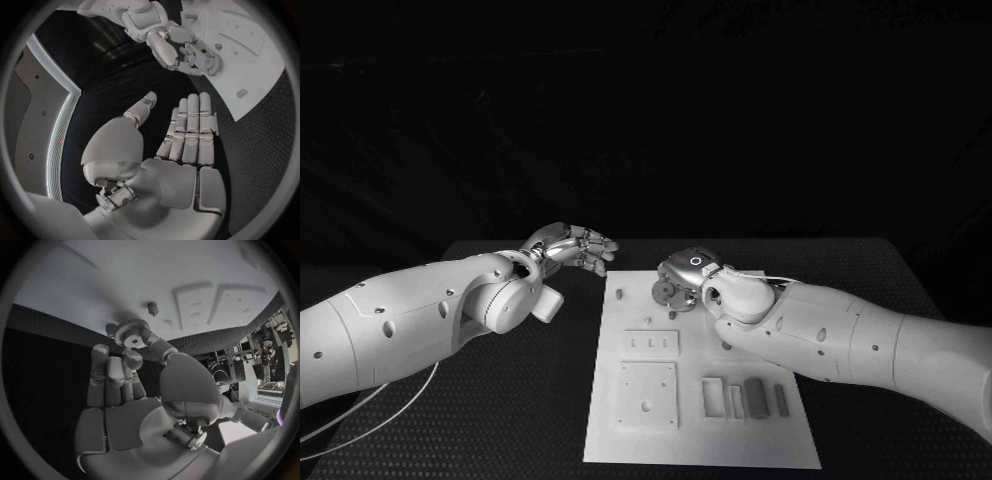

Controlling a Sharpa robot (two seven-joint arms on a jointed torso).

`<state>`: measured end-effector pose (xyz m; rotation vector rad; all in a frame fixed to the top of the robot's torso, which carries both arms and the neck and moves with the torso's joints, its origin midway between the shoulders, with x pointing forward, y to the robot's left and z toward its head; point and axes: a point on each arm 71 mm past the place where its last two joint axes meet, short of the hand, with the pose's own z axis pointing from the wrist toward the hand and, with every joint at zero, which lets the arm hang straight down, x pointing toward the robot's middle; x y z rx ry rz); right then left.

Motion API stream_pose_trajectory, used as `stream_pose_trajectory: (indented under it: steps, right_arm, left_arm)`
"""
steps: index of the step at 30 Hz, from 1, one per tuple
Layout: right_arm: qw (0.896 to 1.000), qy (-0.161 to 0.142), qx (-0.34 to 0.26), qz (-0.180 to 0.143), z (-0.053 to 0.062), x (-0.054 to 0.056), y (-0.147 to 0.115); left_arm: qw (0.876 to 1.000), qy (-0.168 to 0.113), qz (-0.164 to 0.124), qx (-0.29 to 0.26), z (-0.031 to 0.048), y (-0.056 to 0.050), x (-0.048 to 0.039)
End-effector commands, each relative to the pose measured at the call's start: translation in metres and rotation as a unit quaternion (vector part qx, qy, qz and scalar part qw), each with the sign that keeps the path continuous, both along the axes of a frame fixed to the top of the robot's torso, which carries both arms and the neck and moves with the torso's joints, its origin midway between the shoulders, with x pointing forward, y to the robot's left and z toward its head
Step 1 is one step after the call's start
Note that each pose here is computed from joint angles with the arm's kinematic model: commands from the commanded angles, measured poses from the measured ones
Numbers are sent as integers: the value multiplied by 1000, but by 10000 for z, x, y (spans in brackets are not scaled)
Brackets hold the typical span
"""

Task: Assemble the parts on the task board

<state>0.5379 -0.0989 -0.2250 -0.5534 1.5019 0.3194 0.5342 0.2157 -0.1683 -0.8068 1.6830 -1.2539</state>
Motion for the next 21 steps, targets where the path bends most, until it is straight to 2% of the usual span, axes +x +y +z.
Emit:
stream_pose_trajectory:
  steps: [1, 21]
  right_arm:
    - [1000, -3, -3, 4, -10, -3, 30]
    - [1000, 21, 3, -10, -50, 39, -10]
  left_arm:
    - [1000, -2, -10, -4, 13, -35, -4]
    - [1000, -2, -8, -3, 13, -22, -2]
